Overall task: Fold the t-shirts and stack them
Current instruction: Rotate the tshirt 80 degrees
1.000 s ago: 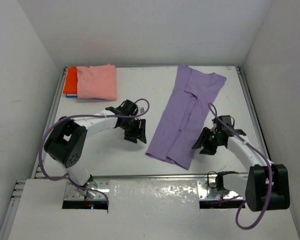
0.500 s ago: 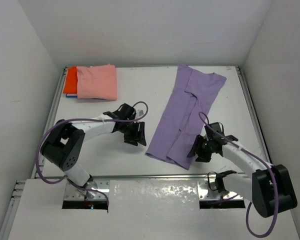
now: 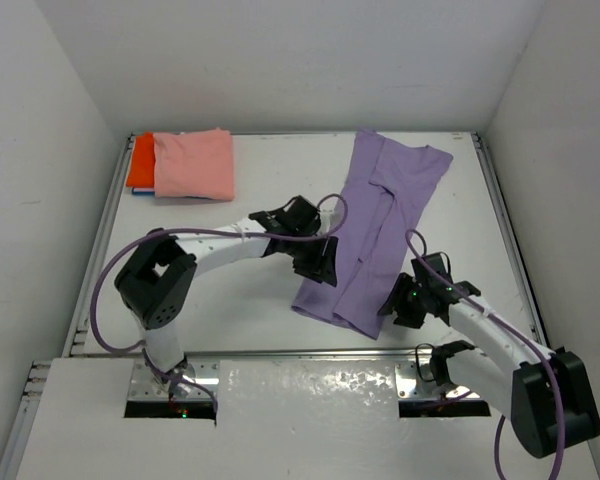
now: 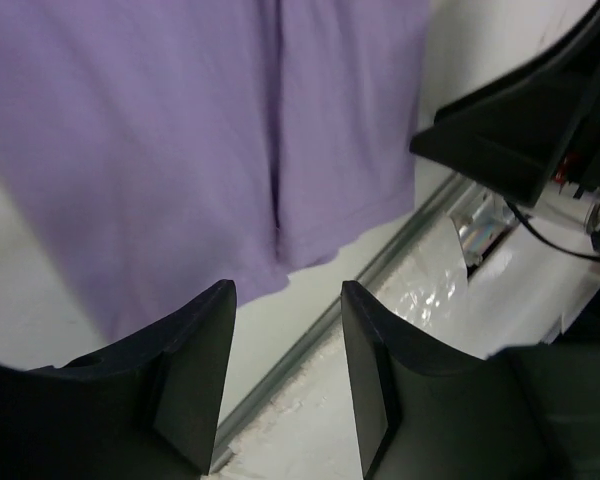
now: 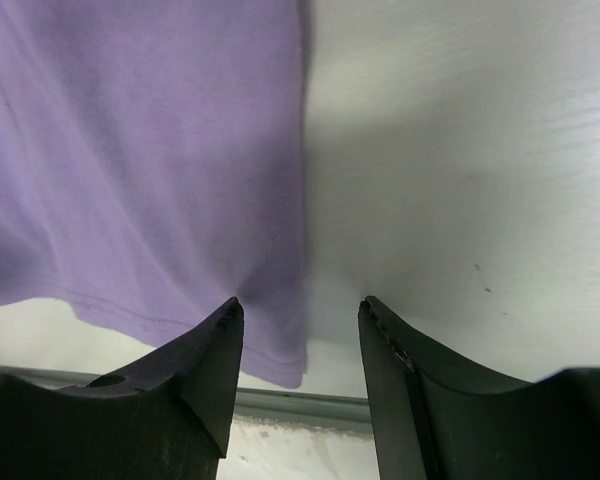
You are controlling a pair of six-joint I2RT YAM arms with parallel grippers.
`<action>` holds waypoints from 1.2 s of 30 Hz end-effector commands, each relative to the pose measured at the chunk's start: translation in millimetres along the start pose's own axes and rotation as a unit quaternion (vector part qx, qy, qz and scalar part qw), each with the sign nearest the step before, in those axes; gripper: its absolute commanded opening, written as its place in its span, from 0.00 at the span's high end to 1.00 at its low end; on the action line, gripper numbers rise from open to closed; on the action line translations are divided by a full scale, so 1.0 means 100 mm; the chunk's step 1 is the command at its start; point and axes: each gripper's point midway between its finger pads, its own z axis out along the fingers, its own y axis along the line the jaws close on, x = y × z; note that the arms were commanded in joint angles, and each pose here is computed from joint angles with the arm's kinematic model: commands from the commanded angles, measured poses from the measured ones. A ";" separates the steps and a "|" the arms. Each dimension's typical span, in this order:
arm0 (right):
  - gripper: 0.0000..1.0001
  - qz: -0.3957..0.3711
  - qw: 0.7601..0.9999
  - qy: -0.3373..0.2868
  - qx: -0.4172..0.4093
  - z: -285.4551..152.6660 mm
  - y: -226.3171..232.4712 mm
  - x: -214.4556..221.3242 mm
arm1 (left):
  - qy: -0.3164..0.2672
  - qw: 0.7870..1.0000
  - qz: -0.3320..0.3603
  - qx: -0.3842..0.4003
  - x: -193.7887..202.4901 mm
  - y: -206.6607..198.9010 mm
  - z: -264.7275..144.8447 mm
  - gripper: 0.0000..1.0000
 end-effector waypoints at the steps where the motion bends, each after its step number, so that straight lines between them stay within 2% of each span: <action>1: 0.51 0.004 1.000 -0.016 0.024 -0.03 -0.06 -0.05 | 0.019 1.000 -0.001 0.019 0.08 -0.15 0.10 0.56; 7: 0.51 0.009 0.999 -0.031 0.027 -0.05 -0.08 -0.09 | 0.052 0.999 -0.001 0.006 0.23 -0.08 0.33 0.57; 16: 0.51 0.009 0.999 -0.025 0.031 -0.06 -0.13 -0.03 | 0.067 0.998 -0.001 0.018 0.32 -0.17 0.58 0.57; 20: 0.51 0.008 0.999 -0.022 0.033 -0.05 -0.15 -0.01 | 0.065 0.998 -0.002 0.025 0.31 -0.22 0.62 0.57; 27: 0.51 0.006 0.999 -0.019 0.035 -0.04 -0.17 0.01 | 0.066 0.997 -0.014 0.037 0.33 -0.27 0.66 0.66; 33: 0.51 0.005 0.999 -0.022 0.033 -0.04 -0.16 0.00 | 0.071 0.996 -0.017 0.044 0.37 -0.33 0.70 0.65; 35: 0.51 0.007 0.999 -0.021 0.033 -0.04 -0.16 0.00 | 0.070 0.996 -0.018 0.051 0.38 -0.36 0.71 0.71; 36: 0.51 0.006 0.999 -0.021 0.033 -0.03 -0.17 0.01 | 0.073 0.995 -0.022 0.059 0.41 -0.41 0.72 0.80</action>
